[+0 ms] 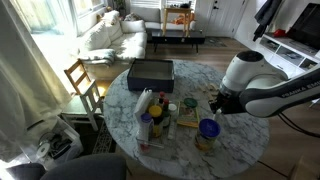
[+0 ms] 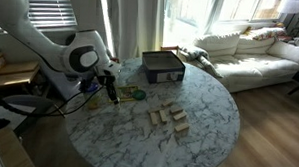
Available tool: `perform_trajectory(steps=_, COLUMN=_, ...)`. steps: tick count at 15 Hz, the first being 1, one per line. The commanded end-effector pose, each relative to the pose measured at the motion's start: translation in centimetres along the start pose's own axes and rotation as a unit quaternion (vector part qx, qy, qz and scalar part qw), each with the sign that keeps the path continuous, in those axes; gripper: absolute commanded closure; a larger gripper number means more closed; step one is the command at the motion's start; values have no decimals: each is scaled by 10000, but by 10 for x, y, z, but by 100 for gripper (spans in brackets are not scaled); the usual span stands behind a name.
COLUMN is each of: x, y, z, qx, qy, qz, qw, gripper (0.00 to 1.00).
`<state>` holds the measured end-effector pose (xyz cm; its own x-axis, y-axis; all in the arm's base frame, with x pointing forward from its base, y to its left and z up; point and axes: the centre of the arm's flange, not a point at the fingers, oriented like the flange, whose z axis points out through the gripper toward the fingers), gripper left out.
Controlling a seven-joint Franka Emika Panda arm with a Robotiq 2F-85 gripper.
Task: Remove the small white container from the clear container and place it on the table, unstack the two tins on the left and put the top tin in the clear container then remove the blue lid from the tin in the container
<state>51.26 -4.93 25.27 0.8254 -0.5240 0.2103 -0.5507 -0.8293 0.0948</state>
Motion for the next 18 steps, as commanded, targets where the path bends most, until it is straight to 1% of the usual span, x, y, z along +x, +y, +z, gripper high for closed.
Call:
perform_trajectory(steps=1, x=-3, y=-4, z=15, qx=160, qy=-41, qz=317, qw=9994, gripper=87)
perform_trajectory(steps=2, x=-4, y=-4, z=17, qx=154, qy=-52, qz=347, qw=9993, gripper=87)
perform_trajectory(steps=3, x=-2, y=-4, z=15, qx=147, qy=-22, qz=432, qw=9990, gripper=37)
perform_trajectory(steps=4, x=-2, y=-2, z=15, qx=178, qy=-46, qz=442, qw=9989, gripper=36)
perform_trajectory(steps=5, x=-1, y=-2, z=9, qx=232, qy=-46, qz=448, qw=9987, gripper=31)
perform_trajectory(steps=9, x=4, y=-6, z=-8, qx=202, qy=5, qz=470, qw=9987, gripper=1)
perform_trajectory(steps=13, x=8, y=-17, z=-34, qx=355, qy=43, qz=352, qw=9987, gripper=0)
perform_trajectory(steps=15, x=2, y=-26, z=-44, qx=610, qy=-224, qz=142, qw=9978, gripper=0)
perform_trajectory(steps=18, x=-14, y=-42, z=-52, qx=774, qy=-717, qz=-285, qw=9940, gripper=0)
